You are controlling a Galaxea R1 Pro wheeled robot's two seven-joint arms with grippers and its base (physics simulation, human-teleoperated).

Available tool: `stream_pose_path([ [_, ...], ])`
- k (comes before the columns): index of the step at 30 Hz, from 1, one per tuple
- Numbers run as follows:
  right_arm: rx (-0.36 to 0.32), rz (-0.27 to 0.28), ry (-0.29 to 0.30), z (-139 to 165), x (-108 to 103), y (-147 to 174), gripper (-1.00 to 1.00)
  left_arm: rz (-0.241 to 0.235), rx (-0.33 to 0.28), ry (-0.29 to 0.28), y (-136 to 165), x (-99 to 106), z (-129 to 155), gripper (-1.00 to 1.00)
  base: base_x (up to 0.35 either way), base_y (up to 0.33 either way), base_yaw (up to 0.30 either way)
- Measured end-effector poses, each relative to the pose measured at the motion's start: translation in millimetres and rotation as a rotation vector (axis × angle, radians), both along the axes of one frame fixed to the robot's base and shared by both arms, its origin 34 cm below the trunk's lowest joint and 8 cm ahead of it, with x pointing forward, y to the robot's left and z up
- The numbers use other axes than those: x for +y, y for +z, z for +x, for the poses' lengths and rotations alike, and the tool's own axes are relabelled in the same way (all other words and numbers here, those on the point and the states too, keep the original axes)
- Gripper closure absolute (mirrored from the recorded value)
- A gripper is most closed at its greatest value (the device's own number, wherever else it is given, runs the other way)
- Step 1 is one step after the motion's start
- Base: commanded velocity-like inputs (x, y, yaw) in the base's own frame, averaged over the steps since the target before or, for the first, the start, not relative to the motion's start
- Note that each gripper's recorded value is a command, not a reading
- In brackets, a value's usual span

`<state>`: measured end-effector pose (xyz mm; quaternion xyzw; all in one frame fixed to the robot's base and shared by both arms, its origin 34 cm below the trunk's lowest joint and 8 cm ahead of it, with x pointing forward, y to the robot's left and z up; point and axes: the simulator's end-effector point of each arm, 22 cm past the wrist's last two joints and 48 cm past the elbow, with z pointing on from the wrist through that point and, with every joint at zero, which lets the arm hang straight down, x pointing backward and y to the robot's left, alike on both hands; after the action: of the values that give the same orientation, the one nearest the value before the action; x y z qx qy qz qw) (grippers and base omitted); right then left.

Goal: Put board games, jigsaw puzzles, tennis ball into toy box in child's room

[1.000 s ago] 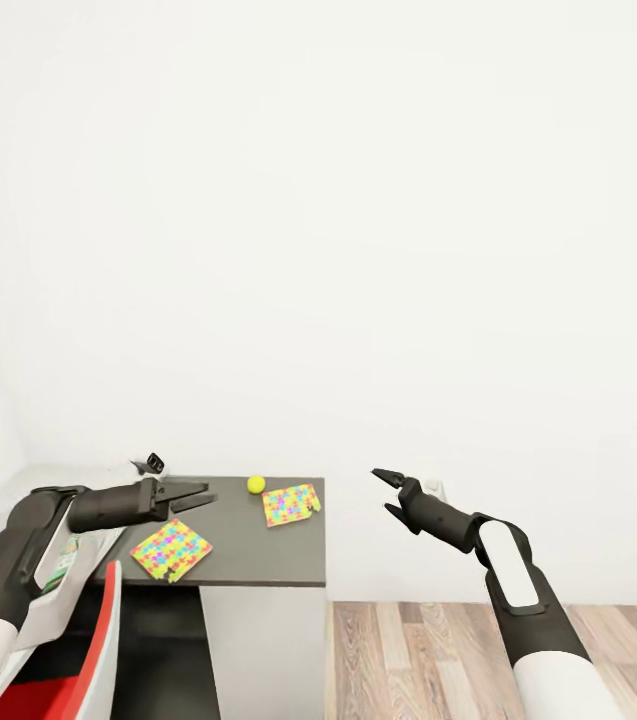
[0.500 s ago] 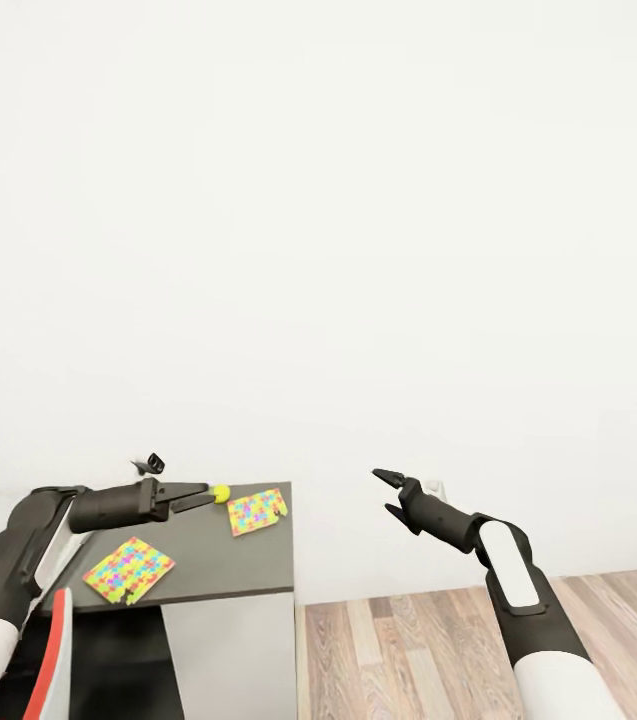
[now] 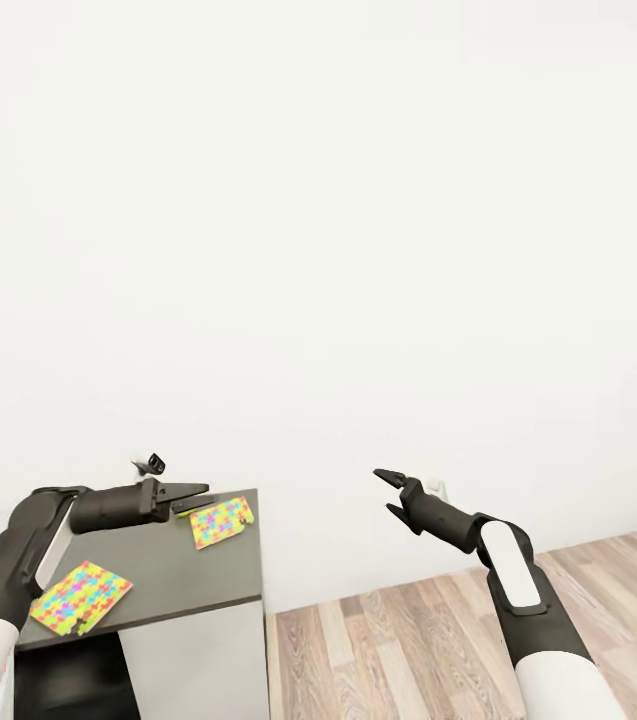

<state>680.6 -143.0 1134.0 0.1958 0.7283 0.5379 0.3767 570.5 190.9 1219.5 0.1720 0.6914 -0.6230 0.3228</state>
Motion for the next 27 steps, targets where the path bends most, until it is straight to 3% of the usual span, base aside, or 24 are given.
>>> stream_pose_path([
  [27,-0.025,-0.001,-0.002,-3.1,-0.6,13.7,-1.0,-0.002,-0.024,-0.004,11.1,-2.6,-5.7,-1.0,0.0,0.0,-0.255],
])
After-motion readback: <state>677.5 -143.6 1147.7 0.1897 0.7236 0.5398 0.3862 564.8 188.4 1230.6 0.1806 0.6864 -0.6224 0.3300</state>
